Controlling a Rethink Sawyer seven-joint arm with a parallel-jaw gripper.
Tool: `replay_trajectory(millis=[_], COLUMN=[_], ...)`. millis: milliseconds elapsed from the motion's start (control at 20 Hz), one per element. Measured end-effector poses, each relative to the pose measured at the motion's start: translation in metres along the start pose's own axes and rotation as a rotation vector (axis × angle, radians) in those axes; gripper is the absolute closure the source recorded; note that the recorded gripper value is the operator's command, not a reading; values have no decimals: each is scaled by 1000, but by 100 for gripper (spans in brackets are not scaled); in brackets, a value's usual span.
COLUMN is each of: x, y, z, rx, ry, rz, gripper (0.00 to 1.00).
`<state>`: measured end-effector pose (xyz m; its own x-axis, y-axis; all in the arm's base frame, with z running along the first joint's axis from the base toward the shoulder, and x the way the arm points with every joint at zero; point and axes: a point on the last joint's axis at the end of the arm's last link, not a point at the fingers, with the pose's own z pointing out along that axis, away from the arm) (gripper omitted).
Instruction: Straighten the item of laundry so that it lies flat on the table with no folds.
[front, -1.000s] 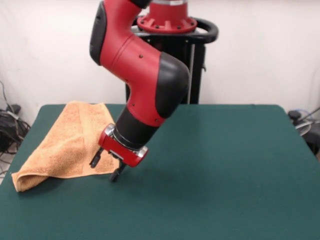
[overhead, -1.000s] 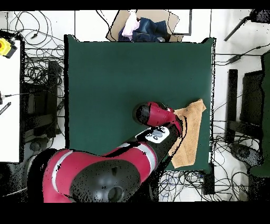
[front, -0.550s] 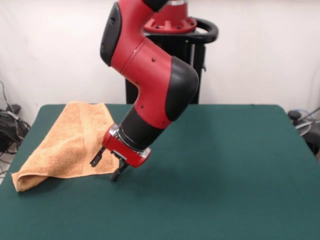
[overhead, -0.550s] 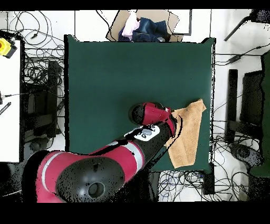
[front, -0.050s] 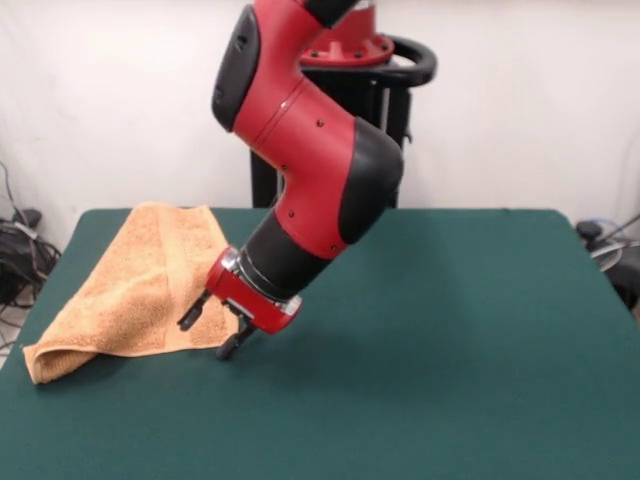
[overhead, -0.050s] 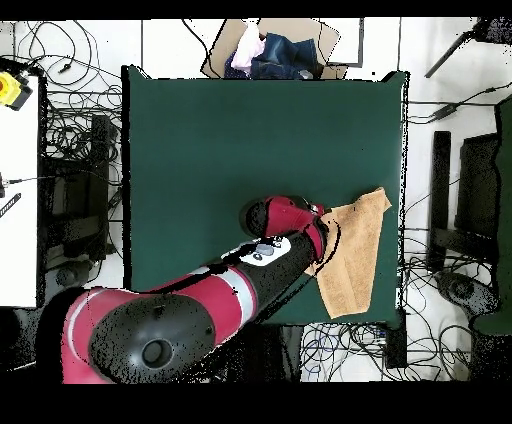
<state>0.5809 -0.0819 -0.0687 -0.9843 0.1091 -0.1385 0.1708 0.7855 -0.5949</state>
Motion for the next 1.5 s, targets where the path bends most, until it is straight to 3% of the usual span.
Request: replay_trajectory(millis=[600,1050,1500], x=[3,0,-17], y=[-5,-26,-39], z=[-2,-22,-44], rx=[12,-8,-41], ry=[-2,6,-20], rz=[7,71,124], gripper=[0,0,0])
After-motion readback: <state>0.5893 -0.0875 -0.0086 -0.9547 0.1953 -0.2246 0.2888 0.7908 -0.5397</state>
